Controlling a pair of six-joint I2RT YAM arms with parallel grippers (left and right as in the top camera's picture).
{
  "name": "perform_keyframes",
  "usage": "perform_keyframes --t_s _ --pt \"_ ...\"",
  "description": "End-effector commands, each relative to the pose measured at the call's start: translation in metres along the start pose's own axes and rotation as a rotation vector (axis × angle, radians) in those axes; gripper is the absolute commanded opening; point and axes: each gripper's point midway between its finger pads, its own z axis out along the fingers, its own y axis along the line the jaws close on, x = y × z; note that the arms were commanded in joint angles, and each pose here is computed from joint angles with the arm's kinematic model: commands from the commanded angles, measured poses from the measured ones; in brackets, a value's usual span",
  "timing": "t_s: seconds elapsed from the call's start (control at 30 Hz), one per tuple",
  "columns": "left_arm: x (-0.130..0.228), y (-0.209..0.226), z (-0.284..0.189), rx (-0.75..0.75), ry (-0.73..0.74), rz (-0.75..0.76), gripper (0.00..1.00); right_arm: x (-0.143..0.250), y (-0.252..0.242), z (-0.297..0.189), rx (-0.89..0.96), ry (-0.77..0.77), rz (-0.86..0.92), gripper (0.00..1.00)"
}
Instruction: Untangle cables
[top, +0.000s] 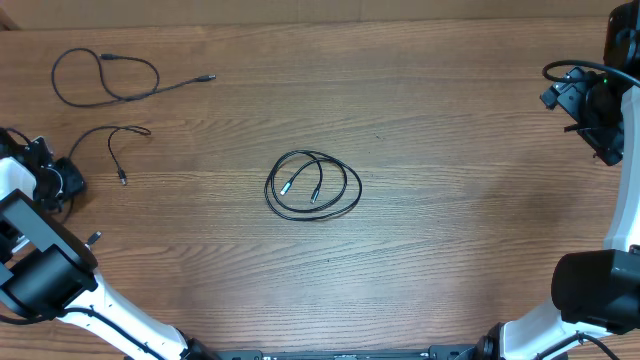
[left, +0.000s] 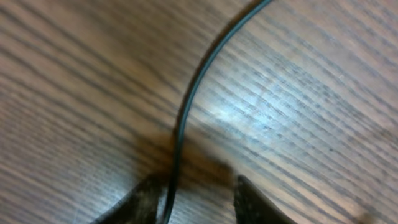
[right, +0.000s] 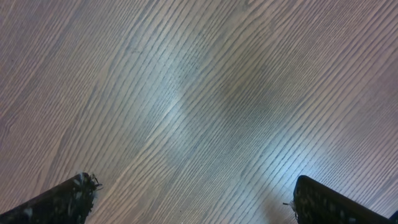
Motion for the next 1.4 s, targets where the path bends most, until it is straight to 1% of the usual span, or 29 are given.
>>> perform_keyframes --t_s 0.0,0.03,0.1,0.2,0.23,0.4,0.63,0.73,0.93,1.07,1.27,1.37 --pt "0.019 0.004 0.020 0.014 0.061 -0.020 0.12 0.000 -0.001 0.000 0.000 0.001 -0.003 1.00" --pt "0.018 0.006 0.020 0.001 0.058 -0.019 0.04 0.000 -0.001 0.000 0.000 0.001 -0.004 1.00" --pt "0.016 0.010 0.020 -0.021 0.051 -0.017 0.04 0.000 -0.001 0.000 0.001 0.001 -0.003 1.00" --pt "0.003 0.011 0.010 -0.026 0.025 -0.023 0.04 0.000 -0.001 0.001 0.001 0.001 -0.004 1.00" --pt "-0.009 0.011 -0.001 -0.029 0.005 -0.060 0.04 0.000 -0.001 0.000 0.001 0.001 -0.003 1.00" --pt "-0.047 0.011 -0.046 -0.032 -0.062 -0.171 0.04 0.000 -0.001 0.000 0.001 0.001 -0.003 1.00" --pt "-0.098 0.009 -0.110 -0.033 -0.218 -0.190 0.04 0.000 -0.001 0.000 0.001 0.001 -0.003 1.00" --pt "-0.115 0.008 -0.137 -0.027 -0.292 -0.231 0.04 0.000 -0.001 0.001 0.001 0.001 -0.003 1.00" --pt "-0.144 0.002 -0.197 0.028 -0.442 -0.397 0.04 0.000 -0.001 0.001 0.001 0.001 -0.004 1.00" --pt "-0.146 0.002 -0.209 0.031 -0.468 -0.424 0.04 0.000 -0.001 0.000 0.001 0.001 -0.003 1.00" --pt "-0.127 0.022 -0.195 -0.097 -0.404 -0.471 0.04 0.000 -0.001 0.000 0.001 0.001 -0.003 1.00" --pt "-0.118 0.027 -0.185 -0.116 -0.375 -0.480 0.04 0.000 -0.001 0.000 0.001 0.001 -0.003 1.00"
